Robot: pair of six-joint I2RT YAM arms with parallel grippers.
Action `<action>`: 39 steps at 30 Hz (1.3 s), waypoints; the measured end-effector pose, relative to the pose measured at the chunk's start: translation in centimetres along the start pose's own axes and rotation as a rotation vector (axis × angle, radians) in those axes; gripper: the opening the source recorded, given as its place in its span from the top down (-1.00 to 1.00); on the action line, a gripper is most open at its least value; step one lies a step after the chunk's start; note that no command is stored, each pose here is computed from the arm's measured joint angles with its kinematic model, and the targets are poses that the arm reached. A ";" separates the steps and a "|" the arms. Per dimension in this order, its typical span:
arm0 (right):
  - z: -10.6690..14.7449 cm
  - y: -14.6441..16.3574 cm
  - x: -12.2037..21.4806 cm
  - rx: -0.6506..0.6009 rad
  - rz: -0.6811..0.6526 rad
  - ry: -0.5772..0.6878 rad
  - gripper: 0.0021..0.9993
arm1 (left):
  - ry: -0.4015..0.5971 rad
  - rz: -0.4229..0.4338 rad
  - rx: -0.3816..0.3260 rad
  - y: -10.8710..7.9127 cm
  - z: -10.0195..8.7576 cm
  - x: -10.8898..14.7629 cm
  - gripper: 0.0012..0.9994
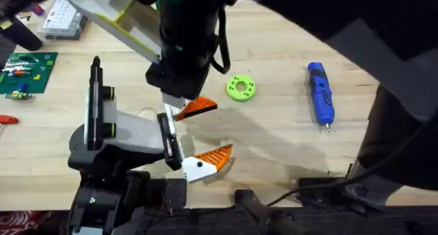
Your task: Pick up the gripper from the table and insert it into the empty holder that is missing its gripper. Then pick up a screw, insert it into the mounting hole, and use the screwdriver to tighten it. Finally, clean up the table by picking up the vegetable and placing it into the bucket.
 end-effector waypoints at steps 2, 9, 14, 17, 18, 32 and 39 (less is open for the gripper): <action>0.1 0.0 0.2 0.000 0.000 0.001 1.00 | 0.000 0.000 0.000 0.0 0.0 0.0 -0.97; 0.4 0.1 0.2 -0.003 -0.004 0.018 1.00 | 0.000 0.000 0.000 0.0 0.0 0.0 -0.97; 0.4 0.1 0.2 -0.003 -0.006 0.017 1.00 | 0.000 0.000 0.000 0.0 0.0 0.0 -0.97; 0.3 0.1 0.2 -0.003 -0.006 0.016 1.00 | 0.000 0.000 0.000 0.0 0.0 0.0 -0.97; 0.3 0.1 0.2 -0.003 -0.006 0.015 1.00 | 0.000 0.000 0.000 0.0 0.0 0.0 -0.97; 0.3 0.0 -0.4 -0.006 -0.009 0.035 1.00 | 0.000 0.000 0.000 0.0 0.0 0.0 -0.97; 0.1 -0.1 -1.0 -0.009 -0.011 0.050 1.00 | 0.000 0.000 0.000 0.0 0.0 0.0 -0.97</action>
Point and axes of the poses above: each hand's point on the last joint's axis, 136 mm out from that joint toward the fingers, its own x axis back along the fingers, its own y axis along the line the jaws close on, z = x × y, the point moved 7 cm from there along x, back along the fingers, and after that the axes turned 2 degrees about -x, right-handed, at the moved point
